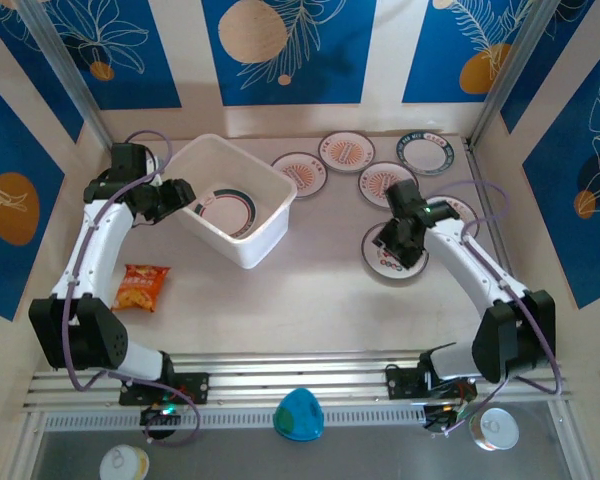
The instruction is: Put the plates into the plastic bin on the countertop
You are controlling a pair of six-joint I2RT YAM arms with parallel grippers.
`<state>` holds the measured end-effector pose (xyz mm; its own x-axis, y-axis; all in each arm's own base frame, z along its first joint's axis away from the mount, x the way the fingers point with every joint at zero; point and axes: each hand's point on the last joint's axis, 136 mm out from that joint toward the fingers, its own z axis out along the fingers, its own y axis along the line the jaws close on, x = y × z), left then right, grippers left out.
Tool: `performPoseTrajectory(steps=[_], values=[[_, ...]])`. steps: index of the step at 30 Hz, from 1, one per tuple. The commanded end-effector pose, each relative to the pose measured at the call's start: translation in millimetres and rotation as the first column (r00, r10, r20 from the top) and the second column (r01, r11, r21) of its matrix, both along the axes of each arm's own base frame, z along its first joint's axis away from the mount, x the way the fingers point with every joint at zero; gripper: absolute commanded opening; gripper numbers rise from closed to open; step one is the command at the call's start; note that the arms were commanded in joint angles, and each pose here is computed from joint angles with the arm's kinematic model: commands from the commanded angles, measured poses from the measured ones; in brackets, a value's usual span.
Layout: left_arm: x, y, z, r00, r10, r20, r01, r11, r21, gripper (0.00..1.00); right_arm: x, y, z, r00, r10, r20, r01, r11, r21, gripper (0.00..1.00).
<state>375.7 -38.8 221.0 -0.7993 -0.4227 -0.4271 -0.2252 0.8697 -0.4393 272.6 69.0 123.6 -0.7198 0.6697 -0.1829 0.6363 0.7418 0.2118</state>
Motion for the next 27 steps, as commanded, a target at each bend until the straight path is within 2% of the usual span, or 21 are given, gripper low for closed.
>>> performPoseTrajectory(steps=[1, 8, 14, 27], values=[[1.0, 0.3, -1.1, 1.000, -0.007, -0.009, 0.007, 1.000, -0.010, 0.56, -20.8, -11.7, -6.5, 0.995, -0.090, -0.036, 0.092, 0.994, 0.066, 0.57], [4.9, 2.4, -0.6, 1.000, 0.007, -0.008, -0.007, 1.000, -0.005, 0.56, -49.9, -48.6, -43.0, 0.953, -0.255, -0.163, 0.266, 0.963, 0.048, 0.56], [7.0, 3.0, -2.2, 1.000, 0.022, -0.004, -0.022, 1.000, -0.011, 0.56, -52.8, -70.8, -58.1, 0.907, -0.379, -0.184, 0.390, 0.921, 0.024, 0.53], [9.0, 6.4, 0.0, 0.999, 0.034, 0.003, -0.034, 0.999, 0.004, 0.56, -7.1, -76.1, -73.7, 0.896, -0.419, -0.145, 0.430, 0.901, 0.053, 0.52]])
